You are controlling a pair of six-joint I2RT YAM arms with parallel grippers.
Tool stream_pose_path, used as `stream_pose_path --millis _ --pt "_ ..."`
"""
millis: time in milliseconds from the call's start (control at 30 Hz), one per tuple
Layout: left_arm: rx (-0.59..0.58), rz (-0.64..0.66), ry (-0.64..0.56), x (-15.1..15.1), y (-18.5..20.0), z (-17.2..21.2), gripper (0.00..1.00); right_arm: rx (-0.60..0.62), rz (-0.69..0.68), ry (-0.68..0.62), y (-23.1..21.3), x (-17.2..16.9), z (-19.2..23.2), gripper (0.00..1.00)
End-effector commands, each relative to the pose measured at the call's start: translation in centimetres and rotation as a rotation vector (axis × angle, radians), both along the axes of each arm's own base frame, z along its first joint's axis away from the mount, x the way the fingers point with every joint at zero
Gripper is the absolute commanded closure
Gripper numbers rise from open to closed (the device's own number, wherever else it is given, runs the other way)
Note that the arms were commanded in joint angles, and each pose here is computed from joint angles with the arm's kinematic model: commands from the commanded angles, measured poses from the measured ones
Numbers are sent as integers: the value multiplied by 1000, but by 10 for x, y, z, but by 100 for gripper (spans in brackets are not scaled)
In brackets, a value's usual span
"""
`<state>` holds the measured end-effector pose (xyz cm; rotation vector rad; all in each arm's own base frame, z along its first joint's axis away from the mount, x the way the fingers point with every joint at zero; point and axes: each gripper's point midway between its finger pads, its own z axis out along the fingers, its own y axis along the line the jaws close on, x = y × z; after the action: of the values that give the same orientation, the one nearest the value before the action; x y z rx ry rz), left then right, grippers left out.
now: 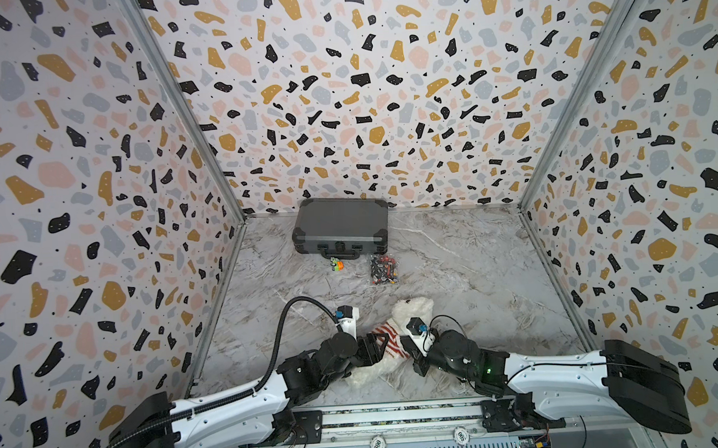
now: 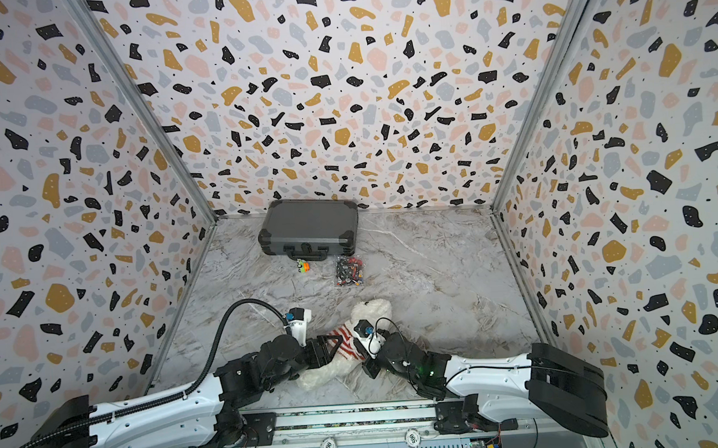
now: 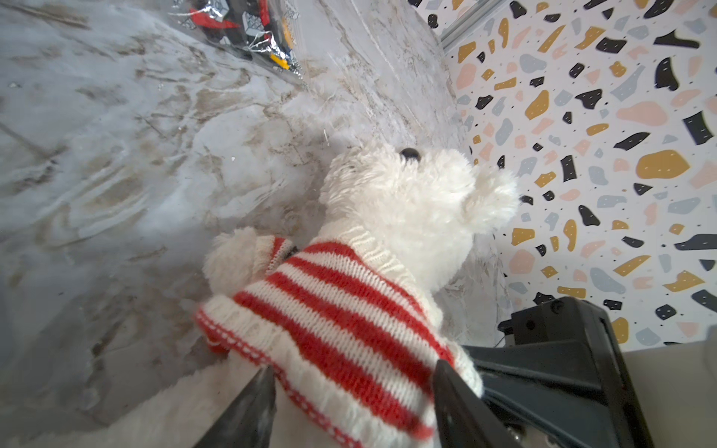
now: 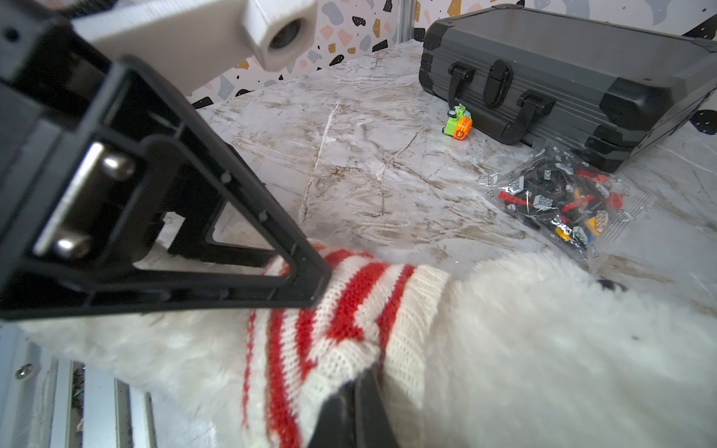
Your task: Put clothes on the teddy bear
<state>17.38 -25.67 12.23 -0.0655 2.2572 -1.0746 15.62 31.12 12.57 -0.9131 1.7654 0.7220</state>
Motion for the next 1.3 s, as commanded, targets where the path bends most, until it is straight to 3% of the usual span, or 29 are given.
stream_pose_path --millis 0,133,267,433,567,833,1000,1267 --pt "-93 22 -38 6 -6 16 39 23 0 -22 -1 -1 7 100" --pt "-137 66 -56 13 -5 24 48 46 24 -50 -3 -7 10 100" --pt "-164 104 -58 19 -4 26 76 52 31 -81 -7 -9 12 100" --pt "-169 120 -45 19 -2 21 100 47 26 -108 -14 -10 11 100" --pt "-159 126 -50 19 1 20 100 49 12 -115 -19 -9 11 100" --pt "-249 6 -117 9 -18 58 100 22 -11 -98 -23 -6 3 72" --pt "-318 4 -121 5 -15 63 100 6 -8 -105 -22 -6 1 71" --pt "-210 179 -61 17 23 9 100 -32 -25 -108 -17 0 -4 77"
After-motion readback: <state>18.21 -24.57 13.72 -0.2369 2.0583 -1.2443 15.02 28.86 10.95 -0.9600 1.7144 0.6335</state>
